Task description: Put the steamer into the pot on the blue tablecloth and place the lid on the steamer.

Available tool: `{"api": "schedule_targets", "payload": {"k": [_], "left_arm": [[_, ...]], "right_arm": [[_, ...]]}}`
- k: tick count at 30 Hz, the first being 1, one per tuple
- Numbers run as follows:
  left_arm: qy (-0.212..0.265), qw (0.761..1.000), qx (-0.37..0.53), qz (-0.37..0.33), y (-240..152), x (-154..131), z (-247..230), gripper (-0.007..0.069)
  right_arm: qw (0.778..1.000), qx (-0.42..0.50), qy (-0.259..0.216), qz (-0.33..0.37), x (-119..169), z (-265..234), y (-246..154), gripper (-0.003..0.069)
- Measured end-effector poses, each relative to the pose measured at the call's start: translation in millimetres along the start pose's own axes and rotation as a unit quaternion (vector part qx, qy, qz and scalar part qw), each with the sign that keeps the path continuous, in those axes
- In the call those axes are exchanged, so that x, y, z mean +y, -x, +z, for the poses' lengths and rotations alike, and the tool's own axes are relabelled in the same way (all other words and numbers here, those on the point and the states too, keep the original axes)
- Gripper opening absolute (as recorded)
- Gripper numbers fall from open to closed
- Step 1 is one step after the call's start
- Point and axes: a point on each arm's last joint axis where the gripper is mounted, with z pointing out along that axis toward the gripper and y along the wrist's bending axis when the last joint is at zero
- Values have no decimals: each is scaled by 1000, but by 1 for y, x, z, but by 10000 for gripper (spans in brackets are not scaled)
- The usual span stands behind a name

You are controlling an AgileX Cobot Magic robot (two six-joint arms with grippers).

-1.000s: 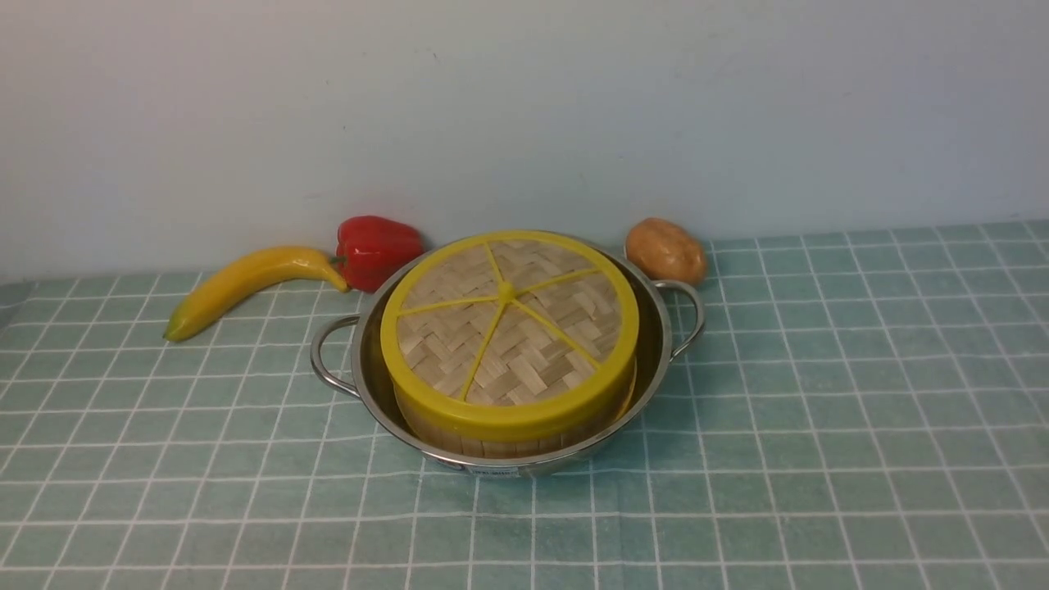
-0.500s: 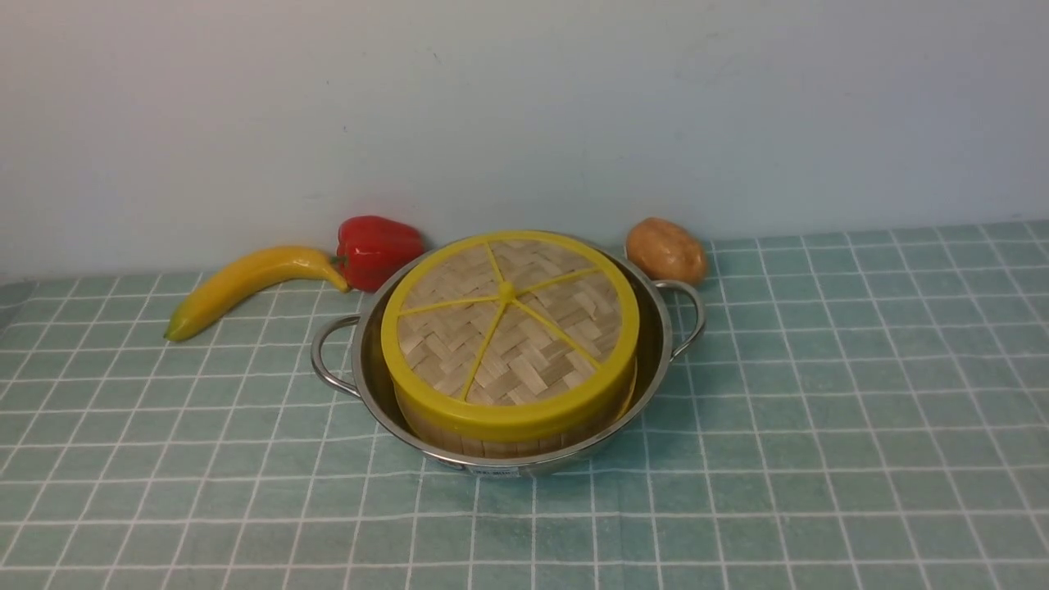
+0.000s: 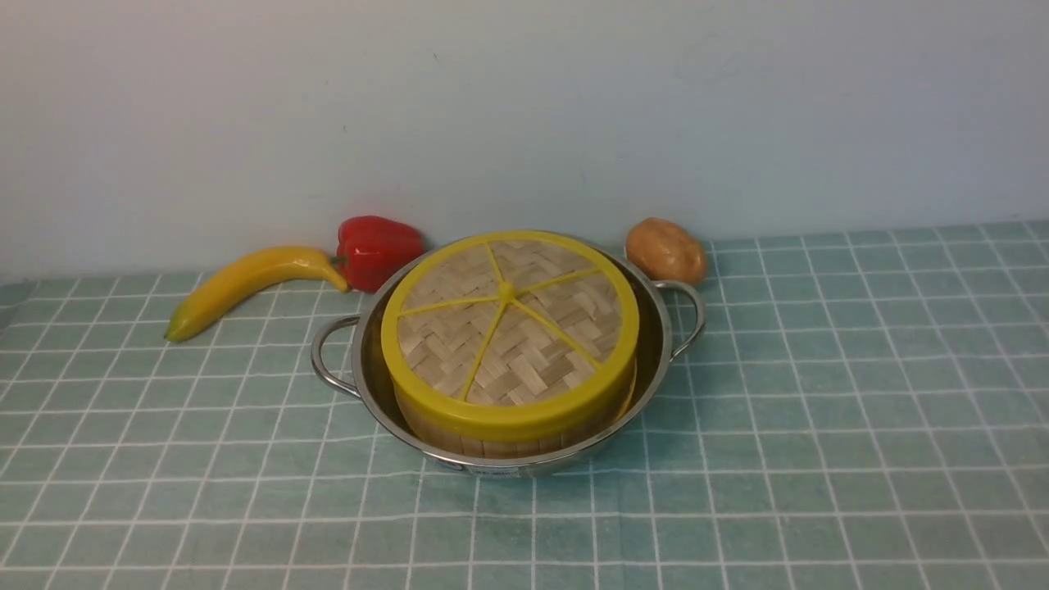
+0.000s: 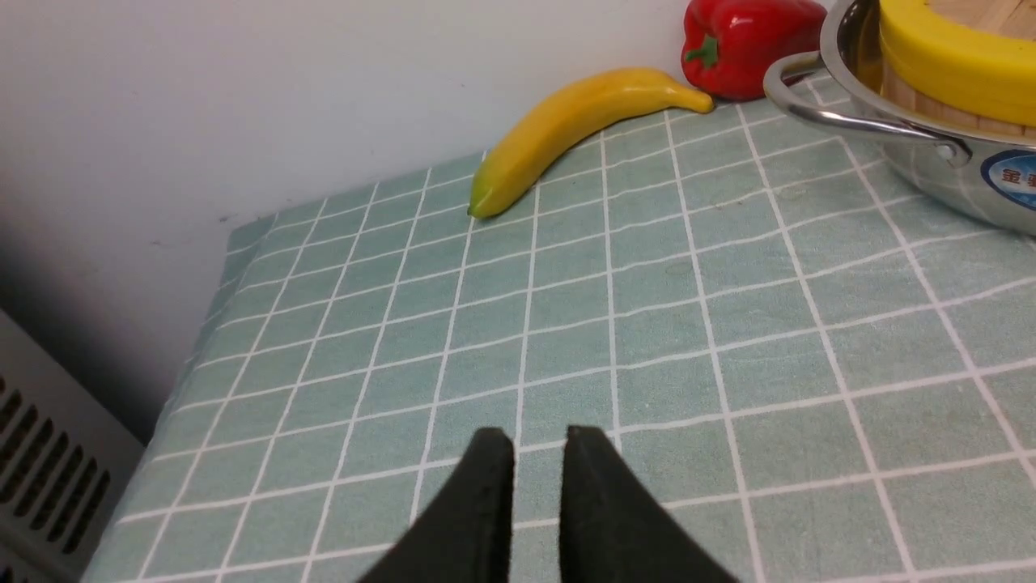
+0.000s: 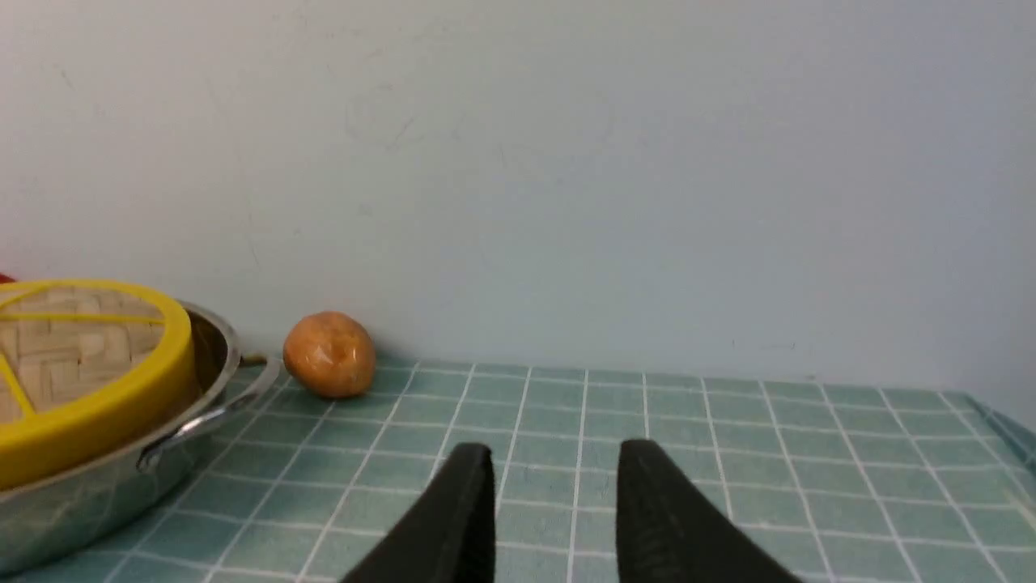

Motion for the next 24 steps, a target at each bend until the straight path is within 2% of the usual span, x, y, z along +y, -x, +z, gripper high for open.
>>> {"api": "schedule_targets", "payload": {"k": [3, 24], "left_arm": [[0, 1000, 0, 0, 0, 0, 0, 96], [0, 1000, 0, 0, 0, 0, 0, 136]], "right_arm": [[1000, 15, -1, 3, -1, 2, -12, 240], [999, 30, -3, 14, -1, 2, -14, 240]]}}
